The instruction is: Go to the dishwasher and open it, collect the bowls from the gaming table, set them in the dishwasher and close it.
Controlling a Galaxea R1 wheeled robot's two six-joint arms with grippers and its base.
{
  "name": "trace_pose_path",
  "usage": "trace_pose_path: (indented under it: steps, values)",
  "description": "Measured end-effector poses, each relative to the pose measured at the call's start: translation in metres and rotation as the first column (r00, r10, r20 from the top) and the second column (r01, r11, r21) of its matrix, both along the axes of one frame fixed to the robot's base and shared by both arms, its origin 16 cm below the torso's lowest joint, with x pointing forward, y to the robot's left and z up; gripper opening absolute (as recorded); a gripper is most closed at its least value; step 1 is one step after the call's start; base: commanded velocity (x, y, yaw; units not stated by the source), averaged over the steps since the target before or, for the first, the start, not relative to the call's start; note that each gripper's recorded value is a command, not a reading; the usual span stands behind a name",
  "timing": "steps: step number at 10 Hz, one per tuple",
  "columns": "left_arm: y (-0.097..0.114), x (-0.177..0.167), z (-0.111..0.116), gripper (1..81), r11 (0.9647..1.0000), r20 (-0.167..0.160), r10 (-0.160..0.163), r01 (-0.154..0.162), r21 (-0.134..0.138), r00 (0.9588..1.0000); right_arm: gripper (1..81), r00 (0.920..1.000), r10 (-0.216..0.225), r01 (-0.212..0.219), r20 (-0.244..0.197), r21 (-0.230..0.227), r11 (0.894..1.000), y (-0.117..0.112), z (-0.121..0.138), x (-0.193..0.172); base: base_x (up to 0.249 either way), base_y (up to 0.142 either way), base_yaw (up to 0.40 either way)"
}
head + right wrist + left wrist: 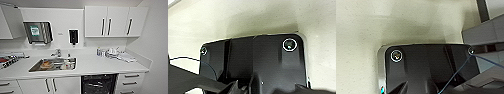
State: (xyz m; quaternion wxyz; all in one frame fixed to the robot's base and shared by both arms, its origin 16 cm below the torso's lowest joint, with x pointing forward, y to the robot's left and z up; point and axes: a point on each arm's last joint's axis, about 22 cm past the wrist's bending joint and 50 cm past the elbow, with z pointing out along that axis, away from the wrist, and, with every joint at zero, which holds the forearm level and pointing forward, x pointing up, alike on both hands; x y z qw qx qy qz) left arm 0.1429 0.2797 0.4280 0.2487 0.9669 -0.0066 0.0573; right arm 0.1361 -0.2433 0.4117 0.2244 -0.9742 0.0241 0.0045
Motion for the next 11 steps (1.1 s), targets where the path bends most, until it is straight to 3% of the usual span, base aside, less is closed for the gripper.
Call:
trace_pose_path:
  steps: [3,6,7,8,9,11]
  values:
    - [-0.024,-0.032,-0.002,81.1,1.0000,-0.015,0.005,-0.005,-0.006,0.9999,81.1,0.9990,-0.005,0.002,-0.044,-0.054,0.999,-0.003,-0.007,-0.032,0.000,0.000,0.000]
    - [-0.016,-0.070,-0.009,81.1,0.9987,-0.060,0.013,-0.010,0.051,0.9981,81.1,0.9966,-0.004,-0.002,-0.082,-0.074,0.997,0.011,-0.008,-0.066,0.000,0.000,0.000]
    - [-0.020,-0.080,-0.010,81.1,0.9982,-0.071,0.016,-0.012,0.058,0.9973,81.1,0.9953,0.003,-0.011,-0.097,-0.086,0.996,0.013,-0.009,-0.081,0.000,0.000,0.000]
    - [-0.032,-0.089,-0.008,81.1,0.9988,-0.078,0.016,-0.012,0.048,0.9968,81.1,0.9944,0.007,-0.017,-0.105,-0.098,0.995,0.014,-0.009,-0.092,0.000,0.000,0.000]
    - [-0.039,-0.094,-0.004,81.1,0.9992,-0.077,0.011,-0.008,0.039,0.9969,81.1,0.9952,0.006,-0.017,-0.098,-0.114,0.993,0.012,-0.010,-0.095,0.000,0.000,0.000]
    - [-0.032,-0.089,0.005,81.1,0.9988,-0.043,0.008,-0.006,0.048,0.9990,81.1,0.9977,0.007,-0.015,-0.068,-0.121,0.993,0.015,-0.004,-0.099,0.000,0.000,0.000]
